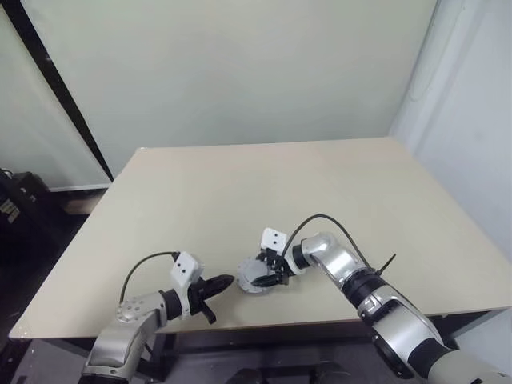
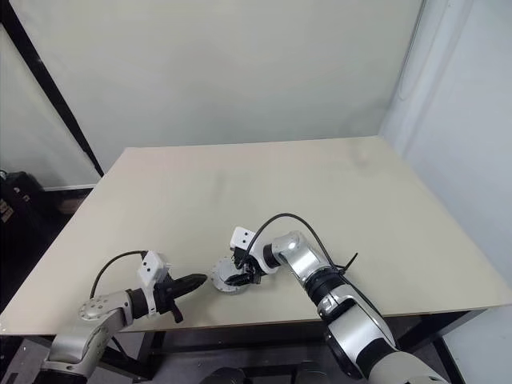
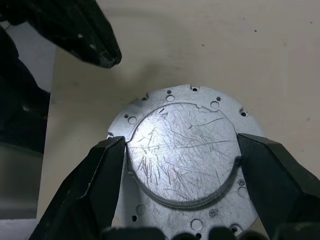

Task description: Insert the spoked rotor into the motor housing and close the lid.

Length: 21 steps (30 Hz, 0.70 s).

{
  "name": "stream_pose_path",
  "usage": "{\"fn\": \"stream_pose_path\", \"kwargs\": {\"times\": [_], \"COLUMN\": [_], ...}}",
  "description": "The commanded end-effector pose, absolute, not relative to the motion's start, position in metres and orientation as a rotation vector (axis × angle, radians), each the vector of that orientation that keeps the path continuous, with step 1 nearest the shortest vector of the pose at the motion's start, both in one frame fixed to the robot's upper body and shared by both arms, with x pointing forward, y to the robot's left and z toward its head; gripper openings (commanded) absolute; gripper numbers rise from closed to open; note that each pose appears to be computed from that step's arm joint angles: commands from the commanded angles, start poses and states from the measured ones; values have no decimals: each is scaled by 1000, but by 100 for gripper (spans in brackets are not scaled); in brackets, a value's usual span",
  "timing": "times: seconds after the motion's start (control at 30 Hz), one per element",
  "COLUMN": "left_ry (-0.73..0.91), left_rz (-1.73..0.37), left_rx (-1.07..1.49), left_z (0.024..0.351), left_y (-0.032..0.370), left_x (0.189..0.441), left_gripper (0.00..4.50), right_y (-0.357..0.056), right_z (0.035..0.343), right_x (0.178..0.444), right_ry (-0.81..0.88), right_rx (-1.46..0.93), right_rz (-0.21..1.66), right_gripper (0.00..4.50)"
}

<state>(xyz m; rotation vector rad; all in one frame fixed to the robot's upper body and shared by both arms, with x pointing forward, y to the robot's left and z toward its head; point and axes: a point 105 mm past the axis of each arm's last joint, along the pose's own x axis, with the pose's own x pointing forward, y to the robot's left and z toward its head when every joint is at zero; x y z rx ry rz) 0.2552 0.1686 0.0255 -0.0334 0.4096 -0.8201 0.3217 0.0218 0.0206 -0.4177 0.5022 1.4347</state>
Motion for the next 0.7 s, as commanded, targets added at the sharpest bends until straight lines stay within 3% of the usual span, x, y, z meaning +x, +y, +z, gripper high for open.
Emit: {"fn": "stream_pose_path", "kwargs": {"times": [0.03,0.7], "left_ry": [369,383], "left_rz": [-833,-788], "left_rx": [-10,-31], "left_z": [33,28], "left_y": [166,179], "left_x": [259,256], "left_gripper": [0,0], "right_y": [24,29], "right_z": [30,30], "right_x": [329,329], "right_ry": [487,537], "right_rx": [-413,-327], "right_rz": [1411,1352], "right_gripper": [337,337]}}
